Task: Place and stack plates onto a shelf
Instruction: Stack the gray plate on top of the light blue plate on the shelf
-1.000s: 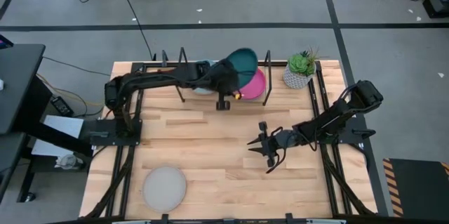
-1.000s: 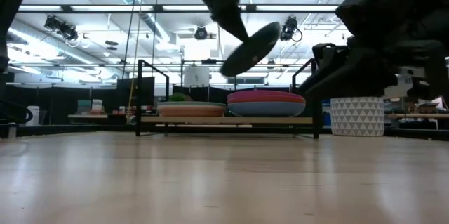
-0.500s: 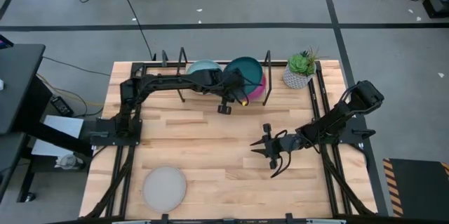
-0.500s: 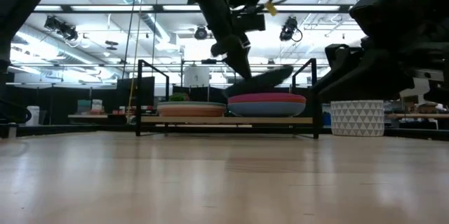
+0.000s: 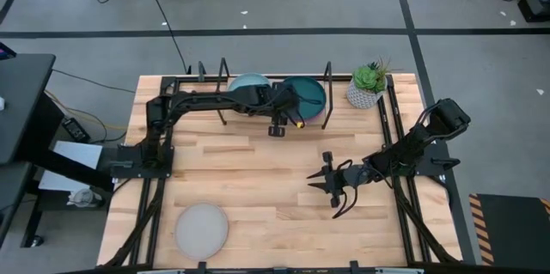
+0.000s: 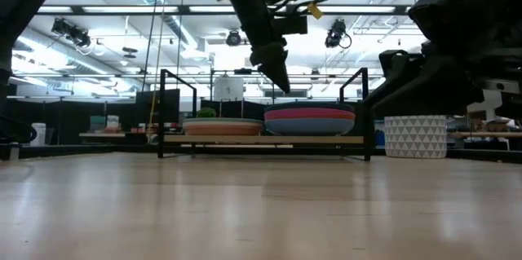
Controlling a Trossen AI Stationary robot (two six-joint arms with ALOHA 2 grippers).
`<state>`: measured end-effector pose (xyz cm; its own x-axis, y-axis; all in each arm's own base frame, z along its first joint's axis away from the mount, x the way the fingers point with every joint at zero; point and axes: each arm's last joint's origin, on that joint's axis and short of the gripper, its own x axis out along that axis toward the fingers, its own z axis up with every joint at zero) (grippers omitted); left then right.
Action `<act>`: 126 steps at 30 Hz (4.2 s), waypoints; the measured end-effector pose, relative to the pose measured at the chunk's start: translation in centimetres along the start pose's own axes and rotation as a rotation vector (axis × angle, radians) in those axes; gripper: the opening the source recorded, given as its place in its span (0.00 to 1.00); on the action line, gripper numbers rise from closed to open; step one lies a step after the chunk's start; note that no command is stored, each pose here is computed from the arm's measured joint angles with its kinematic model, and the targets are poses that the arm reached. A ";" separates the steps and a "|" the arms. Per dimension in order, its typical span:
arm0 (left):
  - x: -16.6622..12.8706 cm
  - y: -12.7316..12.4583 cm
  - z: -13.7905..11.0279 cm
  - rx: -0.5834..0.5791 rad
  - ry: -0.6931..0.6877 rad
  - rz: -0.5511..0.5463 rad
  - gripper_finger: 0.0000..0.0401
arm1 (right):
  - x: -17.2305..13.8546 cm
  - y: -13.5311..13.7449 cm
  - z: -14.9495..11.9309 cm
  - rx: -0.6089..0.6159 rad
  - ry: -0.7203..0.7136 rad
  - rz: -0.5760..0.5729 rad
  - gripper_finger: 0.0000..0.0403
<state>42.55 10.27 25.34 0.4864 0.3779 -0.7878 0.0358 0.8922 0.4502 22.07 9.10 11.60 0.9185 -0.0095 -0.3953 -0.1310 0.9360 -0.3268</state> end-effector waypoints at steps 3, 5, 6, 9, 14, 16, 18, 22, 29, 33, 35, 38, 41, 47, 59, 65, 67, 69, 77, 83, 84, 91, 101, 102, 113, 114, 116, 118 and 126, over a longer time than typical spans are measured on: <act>-0.3 -0.6 -0.4 -0.054 0.059 -0.032 0.39 | 0.0 0.0 -0.1 -0.002 0.007 -0.007 0.26; -0.7 -1.7 -0.8 -0.069 0.120 -0.082 0.39 | 0.0 0.0 -0.2 -0.008 0.020 -0.017 0.26; -1.0 -2.4 -0.9 -0.079 0.148 -0.118 0.39 | 0.0 0.0 -0.2 -0.011 0.024 -0.023 0.26; -2.4 -5.0 -1.2 -0.180 0.249 -0.273 0.39 | 0.0 -0.1 -0.2 -0.033 0.029 -0.043 0.26; -4.4 -9.6 -1.0 -0.470 0.425 -0.412 0.39 | 0.0 -0.2 -0.2 -0.097 0.029 -0.071 0.26; -5.0 -12.0 -0.9 -0.530 0.466 -0.402 0.39 | 0.0 -0.3 -0.1 -0.129 0.023 -0.083 0.26; -5.7 -14.9 -1.2 -0.558 0.515 -0.398 0.39 | 0.1 -0.5 0.0 -0.157 0.022 -0.099 0.26; -7.0 -20.3 -2.6 -0.597 0.621 -0.350 0.39 | 0.2 -1.1 0.2 -0.216 0.005 -0.132 0.26; -9.1 -25.4 -4.3 -0.886 0.769 -0.252 0.39 | 0.6 -2.9 1.0 -0.290 -0.064 -0.220 0.26; -10.1 -27.2 -4.3 -1.003 0.819 -0.279 0.39 | 0.9 -4.3 1.3 -0.314 -0.125 -0.211 0.26; -10.5 -28.0 -4.3 -1.048 0.840 -0.305 0.39 | 1.1 -4.9 1.3 -0.329 -0.148 -0.199 0.26; -10.9 -29.0 -3.9 -1.135 0.826 -0.330 0.39 | 1.2 -6.2 1.3 -0.334 -0.183 -0.210 0.26; -11.3 -29.9 -3.6 -1.230 0.813 -0.343 0.39 | 1.3 -7.4 1.3 -0.332 -0.220 -0.207 0.26; -12.7 -31.7 -4.2 -1.352 0.837 -0.271 0.39 | 1.4 -8.9 1.2 -0.342 -0.313 -0.124 0.27; -11.6 -33.8 -6.3 -1.456 0.817 -0.213 0.39 | 1.3 -9.6 1.2 -0.343 -0.373 -0.087 0.27; -10.6 -34.6 -6.9 -1.397 0.831 -0.195 0.38 | 1.3 -9.6 1.3 -0.341 -0.381 -0.081 0.27; -10.4 -34.8 -7.0 -1.378 0.834 -0.195 0.34 | 1.3 -9.6 1.3 -0.340 -0.382 -0.081 0.27; -10.1 -34.9 -7.1 -1.362 0.852 -0.196 0.28 | 1.3 -9.6 1.3 -0.337 -0.380 -0.079 0.27; -12.0 -32.1 -4.8 -1.162 0.796 -0.361 0.04 | 1.3 -9.6 1.3 -0.330 -0.387 -0.075 0.26; -14.4 -26.2 -1.2 -0.838 0.674 -0.386 0.04 | 1.4 -9.5 1.2 -0.290 -0.373 -0.051 0.26; -14.7 -24.9 -0.7 -0.786 0.628 -0.358 0.04 | 1.4 -9.5 1.1 -0.281 -0.370 -0.039 0.26; -12.7 -16.6 0.4 -0.455 0.503 -0.203 0.04 | 1.5 -8.9 0.9 -0.189 -0.347 0.044 0.26; -7.2 -5.8 -1.7 -0.169 0.499 -0.195 0.04 | 0.5 -7.5 -0.5 -0.073 -0.273 -0.049 0.26; -6.4 -4.9 -2.2 -0.157 0.505 -0.198 0.04 | 0.3 -7.4 -0.5 -0.061 -0.282 -0.066 0.26; -0.5 2.6 -8.2 -0.139 0.472 -0.228 0.04 | -1.0 -6.3 -0.5 0.037 -0.334 -0.156 0.26; -0.2 2.7 -8.7 -0.127 0.478 -0.232 0.04 | -1.0 -6.2 -0.5 0.048 -0.332 -0.161 0.26; 0.5 2.9 -9.5 -0.126 0.480 -0.229 0.04 | -1.1 -6.1 -0.4 0.065 -0.331 -0.167 0.26; 0.9 3.1 -9.7 -0.136 0.464 -0.239 0.05 | -1.1 -6.0 -0.4 0.078 -0.324 -0.187 0.26; -0.2 3.0 -9.0 -0.108 0.399 -0.270 0.38 | -1.4 -5.9 -0.3 0.138 -0.298 -0.305 0.26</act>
<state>34.74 15.11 23.09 0.0989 0.1761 -0.9794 0.0135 0.9839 0.1783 21.43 3.48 13.83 0.9775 -0.2091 -0.0275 0.1946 0.9444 -0.2649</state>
